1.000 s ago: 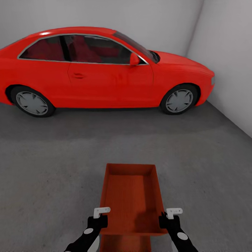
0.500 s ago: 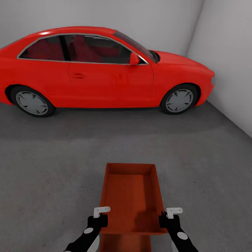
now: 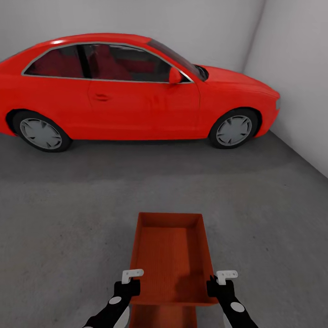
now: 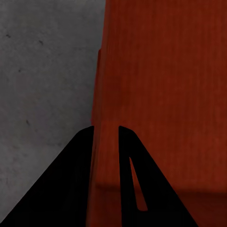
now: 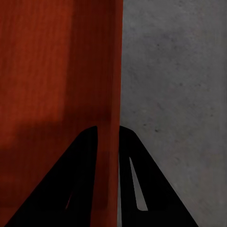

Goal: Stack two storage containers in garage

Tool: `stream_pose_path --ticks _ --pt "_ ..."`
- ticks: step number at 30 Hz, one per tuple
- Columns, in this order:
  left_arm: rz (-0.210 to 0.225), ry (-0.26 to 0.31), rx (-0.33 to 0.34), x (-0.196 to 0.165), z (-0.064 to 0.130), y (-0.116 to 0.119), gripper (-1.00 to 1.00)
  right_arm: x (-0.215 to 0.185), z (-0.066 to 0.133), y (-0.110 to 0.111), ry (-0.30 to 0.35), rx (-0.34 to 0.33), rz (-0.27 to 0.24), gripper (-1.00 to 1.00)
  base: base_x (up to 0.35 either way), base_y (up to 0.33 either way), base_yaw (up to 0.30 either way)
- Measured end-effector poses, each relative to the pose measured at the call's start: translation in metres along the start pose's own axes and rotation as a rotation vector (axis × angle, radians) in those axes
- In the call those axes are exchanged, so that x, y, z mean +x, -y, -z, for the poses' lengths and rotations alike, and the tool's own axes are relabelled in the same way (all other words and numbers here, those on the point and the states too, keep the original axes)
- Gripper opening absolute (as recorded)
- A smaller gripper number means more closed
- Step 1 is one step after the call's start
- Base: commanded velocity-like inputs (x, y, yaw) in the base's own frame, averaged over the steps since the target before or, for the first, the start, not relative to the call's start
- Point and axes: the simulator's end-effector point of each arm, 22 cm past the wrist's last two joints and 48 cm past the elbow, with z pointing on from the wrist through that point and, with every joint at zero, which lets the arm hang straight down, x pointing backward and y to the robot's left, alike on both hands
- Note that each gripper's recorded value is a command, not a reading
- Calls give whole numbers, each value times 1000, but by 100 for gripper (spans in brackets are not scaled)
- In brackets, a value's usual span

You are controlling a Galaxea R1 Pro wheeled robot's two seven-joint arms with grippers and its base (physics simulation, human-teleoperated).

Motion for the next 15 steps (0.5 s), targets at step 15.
stream_pose_path --ticks 15 --pt "0 -2 -1 4 -10 -1 -100 5 -10 0 -3 0 1 -100 0 0 0"
